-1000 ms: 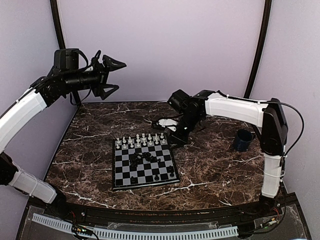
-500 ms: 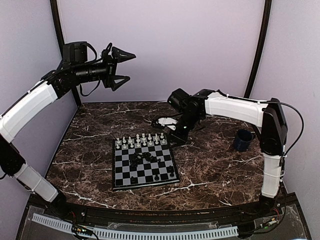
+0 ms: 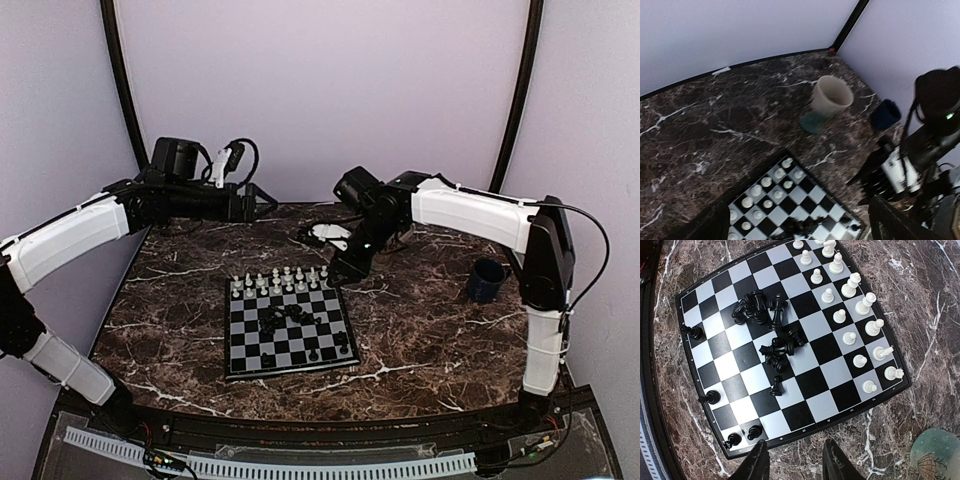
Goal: Set up the chess pieces on the board
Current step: Pick up the pawn from the chessboard.
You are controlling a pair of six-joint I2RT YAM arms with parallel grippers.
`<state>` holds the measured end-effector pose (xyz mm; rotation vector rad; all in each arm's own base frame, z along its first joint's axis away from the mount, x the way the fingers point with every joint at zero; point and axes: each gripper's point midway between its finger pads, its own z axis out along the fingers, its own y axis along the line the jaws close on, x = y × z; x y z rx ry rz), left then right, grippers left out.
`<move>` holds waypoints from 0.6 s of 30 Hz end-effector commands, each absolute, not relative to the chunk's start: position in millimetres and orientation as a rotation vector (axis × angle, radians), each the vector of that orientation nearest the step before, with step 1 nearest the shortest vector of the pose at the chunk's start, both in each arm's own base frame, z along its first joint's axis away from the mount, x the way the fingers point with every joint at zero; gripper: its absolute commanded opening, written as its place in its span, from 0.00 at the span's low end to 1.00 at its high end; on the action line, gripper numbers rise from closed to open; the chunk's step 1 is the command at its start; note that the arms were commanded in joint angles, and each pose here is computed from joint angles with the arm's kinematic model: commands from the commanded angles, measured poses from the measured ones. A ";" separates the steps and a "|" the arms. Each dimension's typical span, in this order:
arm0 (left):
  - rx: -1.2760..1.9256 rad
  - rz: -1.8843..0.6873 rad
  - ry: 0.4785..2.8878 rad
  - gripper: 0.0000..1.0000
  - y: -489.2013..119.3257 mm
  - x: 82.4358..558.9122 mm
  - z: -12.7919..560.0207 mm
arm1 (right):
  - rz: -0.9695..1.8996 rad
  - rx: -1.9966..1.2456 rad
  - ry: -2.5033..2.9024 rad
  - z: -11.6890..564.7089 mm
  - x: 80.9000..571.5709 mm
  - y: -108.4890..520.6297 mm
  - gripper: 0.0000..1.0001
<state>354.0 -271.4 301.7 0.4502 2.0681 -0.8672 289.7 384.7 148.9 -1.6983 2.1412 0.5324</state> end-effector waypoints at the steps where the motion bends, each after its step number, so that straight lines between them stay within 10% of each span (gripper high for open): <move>1: 0.625 -0.371 2.038 0.99 -225.4 369.2 259.9 | 0.587 -1.673 2.127 144.6 286.8 392.5 0.38; 7: 0.107 0.078 2.004 0.99 -123.4 403.8 264.9 | 0.472 -1.758 2.162 102.8 272.3 394.5 0.38; 18: 0.211 -0.308 2.116 0.72 -155.8 383.2 242.3 | 0.348 -1.836 2.178 64.8 268.5 399.4 0.39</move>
